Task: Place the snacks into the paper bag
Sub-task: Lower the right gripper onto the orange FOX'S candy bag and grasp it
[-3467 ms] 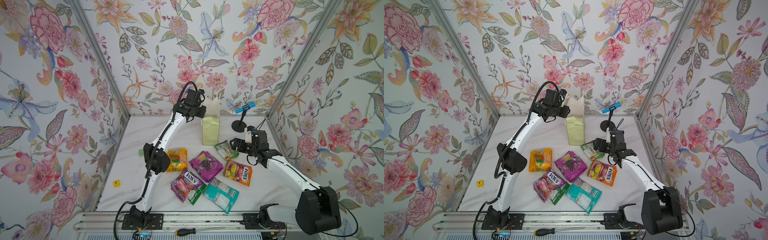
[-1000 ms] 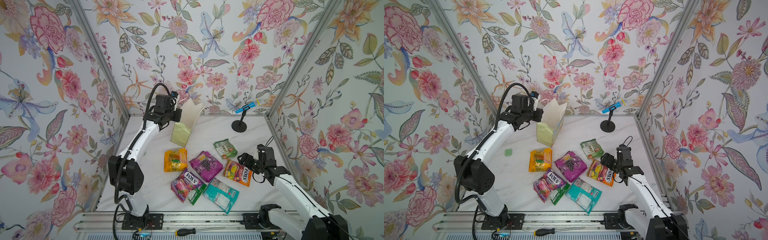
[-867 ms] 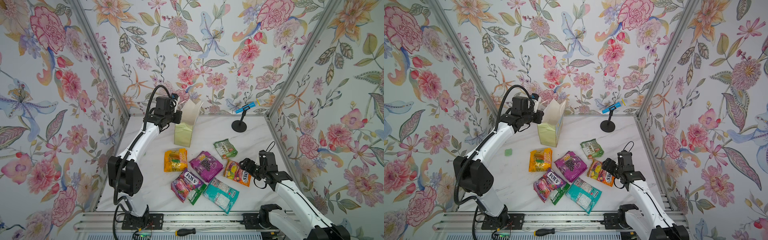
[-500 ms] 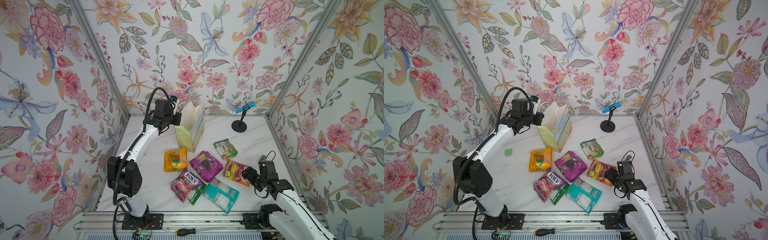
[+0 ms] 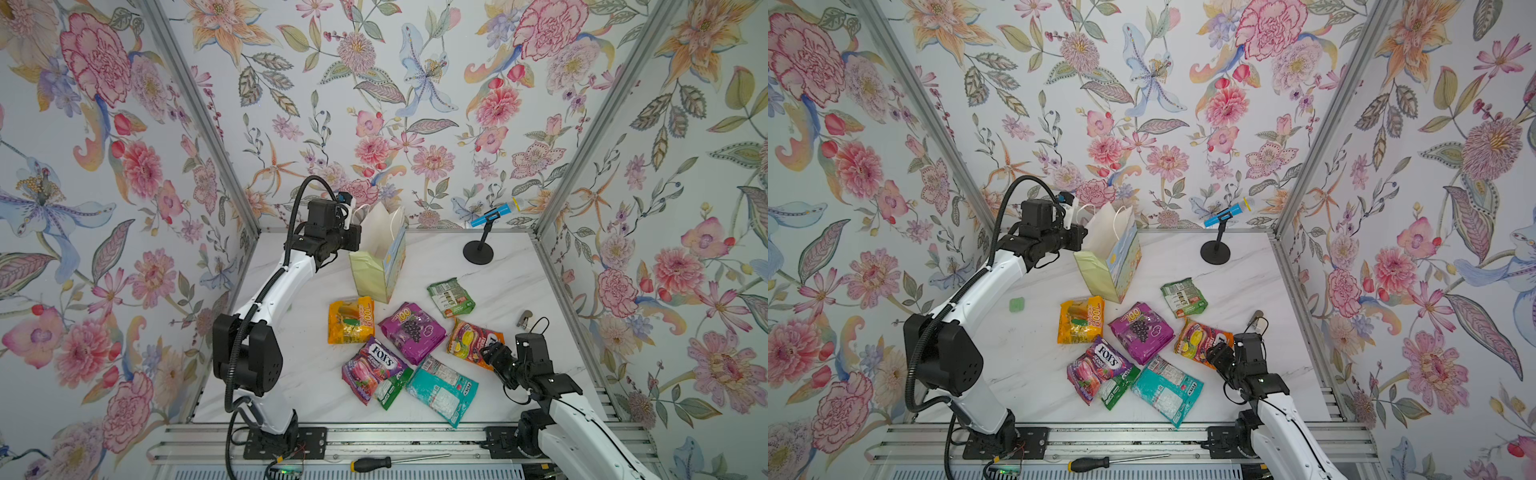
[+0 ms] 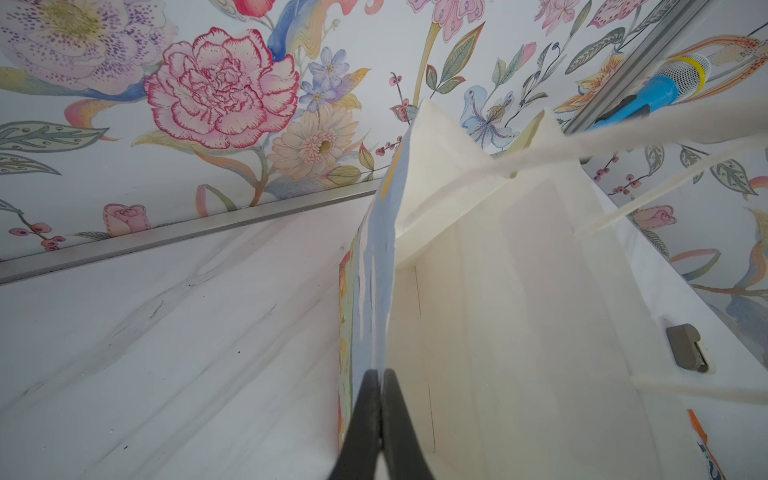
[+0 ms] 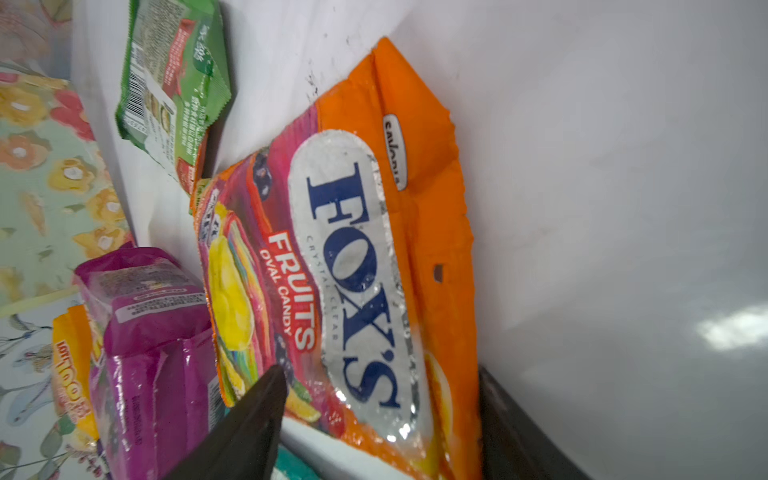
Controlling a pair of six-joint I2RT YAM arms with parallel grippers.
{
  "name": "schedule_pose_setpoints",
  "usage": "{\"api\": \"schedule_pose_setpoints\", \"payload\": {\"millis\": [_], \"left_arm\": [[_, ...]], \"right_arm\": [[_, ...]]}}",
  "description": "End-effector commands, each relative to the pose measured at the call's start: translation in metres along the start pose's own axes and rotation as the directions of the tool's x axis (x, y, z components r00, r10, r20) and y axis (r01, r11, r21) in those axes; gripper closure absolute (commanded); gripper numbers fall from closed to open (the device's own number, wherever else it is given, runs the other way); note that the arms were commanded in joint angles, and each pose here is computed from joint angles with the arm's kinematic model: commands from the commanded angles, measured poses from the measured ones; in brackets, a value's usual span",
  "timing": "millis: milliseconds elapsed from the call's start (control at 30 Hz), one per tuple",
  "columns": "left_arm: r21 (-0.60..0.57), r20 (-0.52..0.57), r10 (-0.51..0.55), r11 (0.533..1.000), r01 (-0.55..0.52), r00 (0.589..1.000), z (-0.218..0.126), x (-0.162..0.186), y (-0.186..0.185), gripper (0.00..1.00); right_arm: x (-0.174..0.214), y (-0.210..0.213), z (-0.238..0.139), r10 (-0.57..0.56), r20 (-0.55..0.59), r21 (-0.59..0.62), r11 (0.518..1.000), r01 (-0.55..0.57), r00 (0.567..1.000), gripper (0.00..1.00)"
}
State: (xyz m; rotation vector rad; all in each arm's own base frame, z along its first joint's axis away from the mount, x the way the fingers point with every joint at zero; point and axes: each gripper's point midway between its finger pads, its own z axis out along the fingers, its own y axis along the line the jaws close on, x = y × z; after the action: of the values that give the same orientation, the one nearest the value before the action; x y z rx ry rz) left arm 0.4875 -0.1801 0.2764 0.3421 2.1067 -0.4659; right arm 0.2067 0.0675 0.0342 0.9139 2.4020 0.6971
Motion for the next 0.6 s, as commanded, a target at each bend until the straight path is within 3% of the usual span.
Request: {"api": "schedule_pose_setpoints", "payload": {"millis": [0, 167, 333, 567], "left_arm": [[0.006, 0.025, -0.02, 1.0, 0.02, 0.999, -0.008, -0.006, 0.001, 1.0], [0.005, 0.018, -0.032, 0.999, 0.032, 0.999, -0.006, -0.004, 0.001, 1.0], [0.009, 0.016, -0.049, 0.999, 0.049, 0.999, -0.004, -0.003, 0.001, 1.0], [0.005, 0.012, -0.06, 0.998, 0.06, 0.998, -0.004, -0.001, 0.002, 1.0]], "right_arm": [[0.007, -0.004, 0.006, 0.074, -0.008, -0.043, 0.996, -0.074, 0.997, 0.39], [-0.007, 0.005, -0.002, 0.059, 0.066, -0.09, 0.994, -0.053, 0.996, 0.6], [-0.027, 0.023, -0.015, -0.006, 0.148, -0.117, 0.993, 0.023, 0.989, 0.97], [-0.049, 0.067, -0.036, -0.148, 0.203, -0.147, 0.973, 0.18, 0.968, 1.0]]}}
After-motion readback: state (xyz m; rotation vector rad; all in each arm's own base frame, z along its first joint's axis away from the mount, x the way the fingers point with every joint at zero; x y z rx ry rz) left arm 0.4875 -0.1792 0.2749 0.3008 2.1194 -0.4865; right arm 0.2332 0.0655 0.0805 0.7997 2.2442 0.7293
